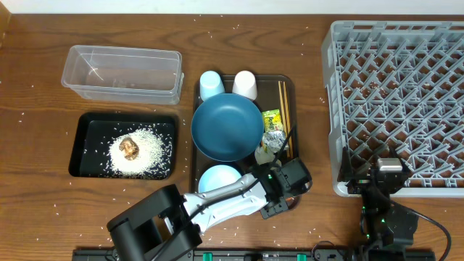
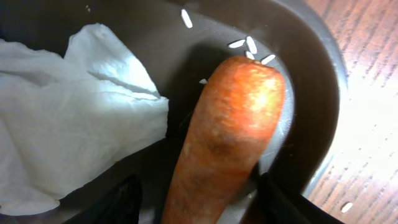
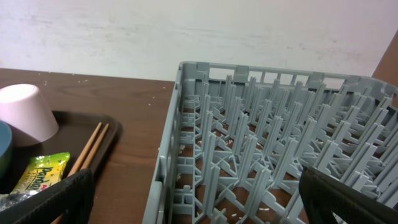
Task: Sort waste into correct bins and load items into the dishwasher rack
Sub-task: 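Grasp the carrot on the brown tray with the left gripper, then carry the carrot left and drop it onto the black tray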
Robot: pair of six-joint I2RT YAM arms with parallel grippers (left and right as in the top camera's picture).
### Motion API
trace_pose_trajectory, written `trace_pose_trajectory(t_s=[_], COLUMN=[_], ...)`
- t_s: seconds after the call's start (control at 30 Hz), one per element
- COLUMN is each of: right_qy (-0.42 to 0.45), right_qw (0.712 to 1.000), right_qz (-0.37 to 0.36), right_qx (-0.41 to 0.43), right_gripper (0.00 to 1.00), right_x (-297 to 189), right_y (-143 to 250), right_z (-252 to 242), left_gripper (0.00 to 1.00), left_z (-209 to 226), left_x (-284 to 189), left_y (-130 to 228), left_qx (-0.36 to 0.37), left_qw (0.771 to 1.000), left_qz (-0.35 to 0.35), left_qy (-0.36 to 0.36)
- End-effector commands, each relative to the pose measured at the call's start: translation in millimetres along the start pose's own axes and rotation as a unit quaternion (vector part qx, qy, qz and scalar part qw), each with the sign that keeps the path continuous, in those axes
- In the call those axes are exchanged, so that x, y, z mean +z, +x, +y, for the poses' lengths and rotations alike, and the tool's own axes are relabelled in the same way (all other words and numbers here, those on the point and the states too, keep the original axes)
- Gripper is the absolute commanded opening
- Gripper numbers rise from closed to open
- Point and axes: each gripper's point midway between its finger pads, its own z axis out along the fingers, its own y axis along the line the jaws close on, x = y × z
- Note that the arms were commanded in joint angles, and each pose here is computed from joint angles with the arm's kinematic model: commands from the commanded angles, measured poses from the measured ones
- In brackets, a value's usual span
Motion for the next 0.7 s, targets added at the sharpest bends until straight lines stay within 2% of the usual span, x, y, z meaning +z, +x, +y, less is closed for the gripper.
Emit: trace_pose_trajectory(t_s=[0.0,0.13,0.23,0.33,0.67], right_qy=[-0.002,-0.002,-0.002,-0.002,-0.002], right_qw=[1.000,1.000,1.000,1.000,1.000], right_qz=[0.002,0.002,0.002,0.002,0.002], right_qx=[0.000,0.000,0.000,0.000,0.000], right_gripper=[0.99,0.99,0.99,0.99,0.99], right_x=[0.1,0.1,0.1,0.1,0.1], right_y=[1.3,1.3,1.3,1.3,1.3], right_z=[1.4,1.5,1.4,1.4,1.4], left_gripper=[0.61,0.60,0.50,0.45,0.32], left_z=[-1.9,-2.2,-1.9,-1.6,-0.2], left_x=[10.2,11.4,11.5,11.5,3.8], left_y=[12.8,15.1,13.6,11.2,-0.8], left_qx=[-0.003,-0.003,-0.003,-0.004,-0.020], left_qw=[1.000,1.000,1.000,1.000,1.000], left_qz=[0.018,0.020,0.017,0.012,-0.009], left_qy=[0.007,0.008,0.007,0.007,0.004])
